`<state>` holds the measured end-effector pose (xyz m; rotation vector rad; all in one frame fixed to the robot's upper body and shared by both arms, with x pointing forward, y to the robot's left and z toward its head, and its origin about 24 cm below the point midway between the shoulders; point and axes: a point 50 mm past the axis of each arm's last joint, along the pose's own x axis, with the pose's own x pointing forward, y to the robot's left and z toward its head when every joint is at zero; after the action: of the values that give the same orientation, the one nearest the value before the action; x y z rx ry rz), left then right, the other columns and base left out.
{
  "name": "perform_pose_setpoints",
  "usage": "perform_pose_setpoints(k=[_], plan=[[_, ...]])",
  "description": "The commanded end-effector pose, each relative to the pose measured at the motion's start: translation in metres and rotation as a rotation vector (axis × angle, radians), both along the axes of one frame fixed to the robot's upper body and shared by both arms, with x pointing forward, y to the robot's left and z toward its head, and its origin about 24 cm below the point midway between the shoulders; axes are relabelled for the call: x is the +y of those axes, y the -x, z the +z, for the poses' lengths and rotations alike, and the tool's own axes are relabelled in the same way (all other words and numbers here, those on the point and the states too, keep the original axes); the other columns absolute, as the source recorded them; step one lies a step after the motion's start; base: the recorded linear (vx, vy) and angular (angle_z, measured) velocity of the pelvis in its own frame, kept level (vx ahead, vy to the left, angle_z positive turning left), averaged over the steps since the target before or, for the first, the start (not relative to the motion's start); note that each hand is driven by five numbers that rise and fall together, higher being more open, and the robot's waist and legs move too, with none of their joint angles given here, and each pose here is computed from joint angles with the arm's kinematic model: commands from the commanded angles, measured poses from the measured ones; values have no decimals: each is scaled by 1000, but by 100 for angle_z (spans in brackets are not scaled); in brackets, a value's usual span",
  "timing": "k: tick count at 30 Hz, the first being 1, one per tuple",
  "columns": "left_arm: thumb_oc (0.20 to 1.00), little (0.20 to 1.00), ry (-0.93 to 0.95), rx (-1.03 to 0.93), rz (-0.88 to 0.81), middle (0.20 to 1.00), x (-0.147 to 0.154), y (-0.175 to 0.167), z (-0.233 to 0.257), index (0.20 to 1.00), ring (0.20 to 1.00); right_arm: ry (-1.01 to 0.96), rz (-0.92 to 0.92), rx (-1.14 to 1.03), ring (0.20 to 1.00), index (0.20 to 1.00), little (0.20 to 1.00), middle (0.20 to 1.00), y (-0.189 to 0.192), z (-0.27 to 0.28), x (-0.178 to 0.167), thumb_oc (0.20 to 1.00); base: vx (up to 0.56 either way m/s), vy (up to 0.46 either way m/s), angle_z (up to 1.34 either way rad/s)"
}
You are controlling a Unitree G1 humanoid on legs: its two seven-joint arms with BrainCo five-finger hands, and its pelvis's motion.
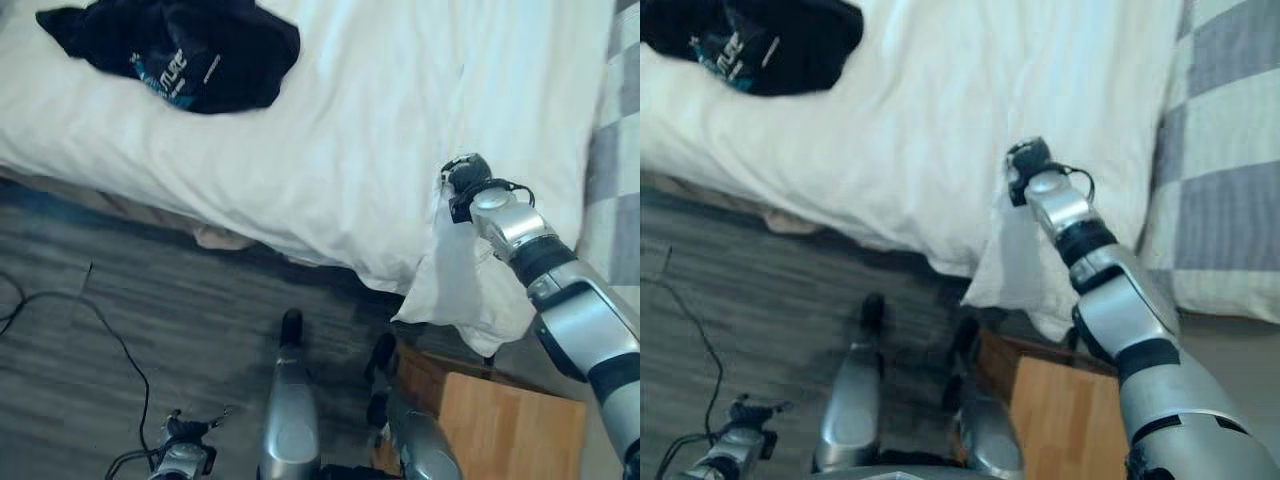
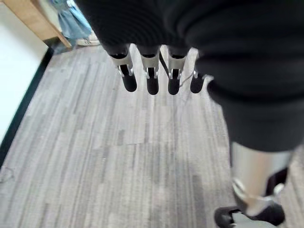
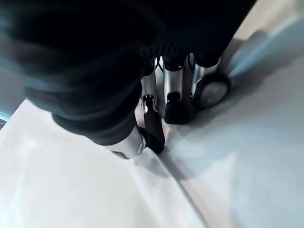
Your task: Tidy up the quilt and then pick up the clothes from the bed and put them into the laundry hamper.
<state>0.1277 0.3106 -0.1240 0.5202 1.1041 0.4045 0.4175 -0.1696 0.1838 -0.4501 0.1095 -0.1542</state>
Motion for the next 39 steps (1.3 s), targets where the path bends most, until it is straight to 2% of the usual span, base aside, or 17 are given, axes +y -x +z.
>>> perform_pose_setpoints(k=[1, 4, 8, 12, 14, 21, 26, 27, 28, 29, 30, 31, 33, 36, 37, 39], plan=[[1000, 1000, -17, 2, 3, 1000, 4, 10, -1, 1000, 1000, 39, -65, 19, 200, 200, 200, 200, 2, -2, -22, 200, -72, 59, 6], [1000, 1000, -5, -16, -5, 1000, -2, 7, -3, 1000, 1000, -25, -87, 76, 200, 200, 200, 200, 7, -23, -30, 200, -55, 46, -7], [1000, 1000, 14, -57, 2, 1000, -11, 2, -4, 1000, 1000, -128, -98, 172, 200, 200, 200, 200, 29, -76, -41, 200, -42, 45, -5], [1000, 1000, 28, -86, 32, 1000, -15, -3, -4, 1000, 1000, -191, -106, 255, 200, 200, 200, 200, 71, -141, -39, 200, -36, 8, -19], [1000, 1000, 33, -93, 45, 1000, -18, -5, -4, 1000, 1000, -231, -123, 326, 200, 200, 200, 200, 117, -190, -41, 200, -43, -31, -29], [1000, 1000, 47, -72, 18, 1000, -30, -9, -7, 1000, 1000, -263, -181, 499, 200, 200, 200, 200, 173, -252, -45, 200, -42, -12, -25], [1000, 1000, 105, -44, -1, 1000, -50, -4, -17, 1000, 1000, -216, -252, 796, 200, 200, 200, 200, 222, -304, -55, 200, -12, 92, -15], [1000, 1000, 115, -40, 4, 1000, -54, -3, -19, 1000, 1000, -209, -278, 872, 329, 329, 329, 329, 235, -313, -57, 329, 21, 75, 2], [1000, 1000, 132, -28, 13, 1000, -62, -2, -22, 1000, 1000, -199, -316, 978, 758, 758, 758, 758, 257, -324, -60, 758, 37, 82, 6], [1000, 1000, 144, -29, 23, 1000, -67, -2, -23, 1000, 1000, -202, -349, 1069, 1000, 1000, 1000, 1000, 274, -331, -63, 1000, 38, 68, 9], [1000, 1000, 149, -26, 26, 1000, -70, -2, -24, 1000, 1000, -197, -358, 1098, 1000, 1000, 1000, 1000, 282, -333, -64, 1000, 91, 80, 9], [1000, 1000, 173, -28, 55, 1000, -79, -1, -27, 1000, 1000, -219, -419, 1246, 1000, 1000, 1000, 1000, 316, -343, -64, 1000, 109, 67, 12], [1000, 1000, 181, -27, 105, 1000, -86, 2, -29, 1000, 1000, -254, -470, 1367, 1000, 1000, 1000, 1000, 349, -350, -61, 1000, 186, 45, 25], [1000, 1000, 162, -32, 192, 1000, -86, 13, -31, 1000, 1000, -250, -430, 1460, 1000, 1000, 1000, 1000, 372, -354, -56, 1000, 225, 7, 27], [1000, 1000, 134, 11, 134, 1000, -87, 18, -33, 1000, 1000, -177, -362, 1512, 1000, 1000, 1000, 1000, 386, -356, -53, 1000, 171, 29, 41], [1000, 1000, 122, 29, 197, 1000, -83, 28, -35, 1000, 1000, -139, -372, 1525, 1000, 1000, 1000, 1000, 394, -354, -63, 1000, 158, 191, 75]])
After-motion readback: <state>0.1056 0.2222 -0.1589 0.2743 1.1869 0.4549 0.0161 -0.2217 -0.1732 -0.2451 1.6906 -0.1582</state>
